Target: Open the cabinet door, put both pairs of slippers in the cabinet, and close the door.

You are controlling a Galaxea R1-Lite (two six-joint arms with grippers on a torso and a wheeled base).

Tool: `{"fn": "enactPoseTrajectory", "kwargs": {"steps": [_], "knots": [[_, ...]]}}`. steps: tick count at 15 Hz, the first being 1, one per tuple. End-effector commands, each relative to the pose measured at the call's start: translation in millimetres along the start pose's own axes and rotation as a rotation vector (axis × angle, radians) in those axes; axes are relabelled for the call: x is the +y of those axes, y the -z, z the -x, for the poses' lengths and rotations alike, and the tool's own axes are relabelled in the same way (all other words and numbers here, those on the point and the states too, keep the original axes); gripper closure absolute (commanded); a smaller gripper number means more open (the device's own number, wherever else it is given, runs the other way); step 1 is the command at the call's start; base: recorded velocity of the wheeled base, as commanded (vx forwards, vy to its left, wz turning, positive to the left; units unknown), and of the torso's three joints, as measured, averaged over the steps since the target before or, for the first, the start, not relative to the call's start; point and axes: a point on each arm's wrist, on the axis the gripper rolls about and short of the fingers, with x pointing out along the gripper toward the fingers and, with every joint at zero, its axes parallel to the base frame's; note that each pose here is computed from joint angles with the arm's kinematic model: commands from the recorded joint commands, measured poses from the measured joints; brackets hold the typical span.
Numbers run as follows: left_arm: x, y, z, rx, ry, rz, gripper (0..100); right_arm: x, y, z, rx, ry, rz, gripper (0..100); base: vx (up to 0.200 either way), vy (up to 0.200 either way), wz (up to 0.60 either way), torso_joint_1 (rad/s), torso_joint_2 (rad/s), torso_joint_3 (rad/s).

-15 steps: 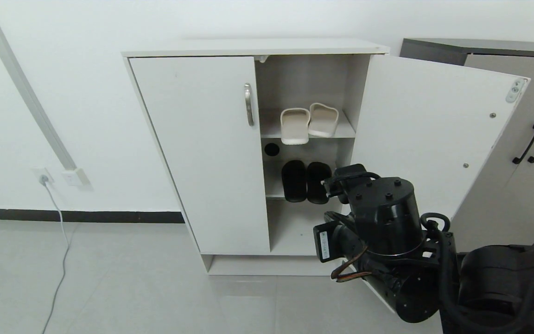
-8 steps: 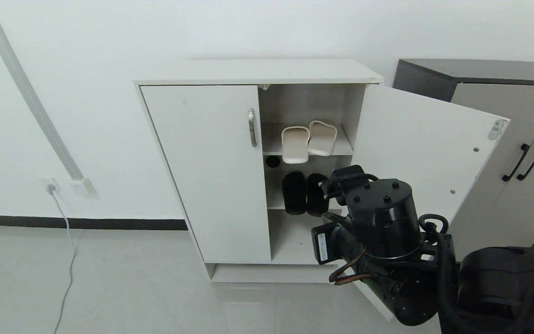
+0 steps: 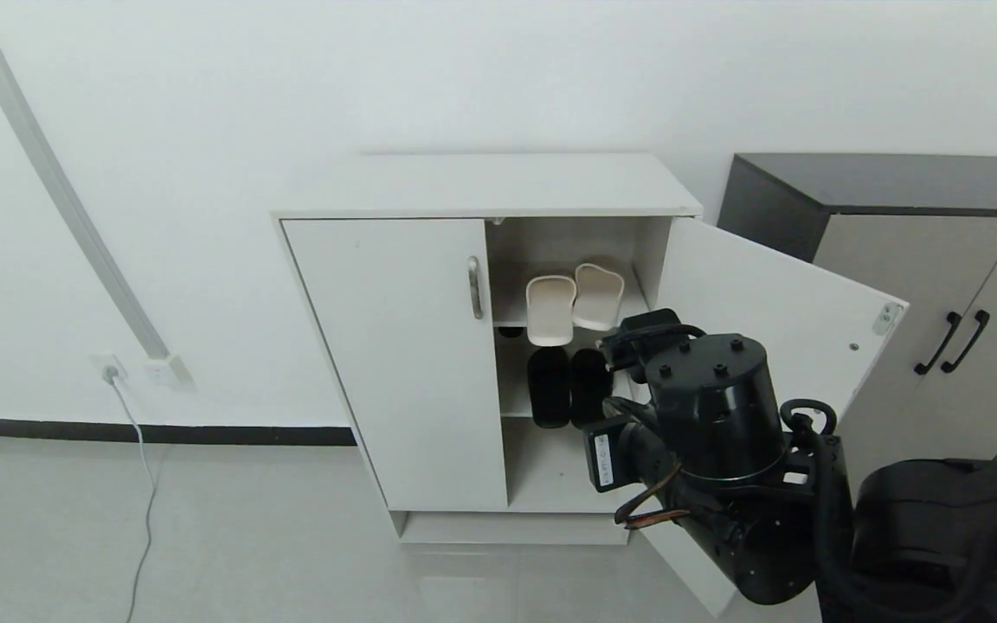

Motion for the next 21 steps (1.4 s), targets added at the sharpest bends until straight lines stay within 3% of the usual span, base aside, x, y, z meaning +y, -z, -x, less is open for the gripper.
{"fn": "enactPoseTrajectory", "kwargs": {"steps": [1, 21], "knots": [[0.0, 0.0, 0.0, 0.0, 0.0, 0.001, 100, 0.1, 1.0, -0.5, 0.003, 0.001, 0.002, 100, 0.0, 0.0, 0.0, 0.173, -0.48, -0.31], [0.0, 0.0, 0.0, 0.0, -0.001, 0.002, 100, -2.8, 4.5, -1.0, 0.012, 0.013, 0.006, 100, 0.0, 0.0, 0.0, 0.22, -0.53, -0.314]]}}
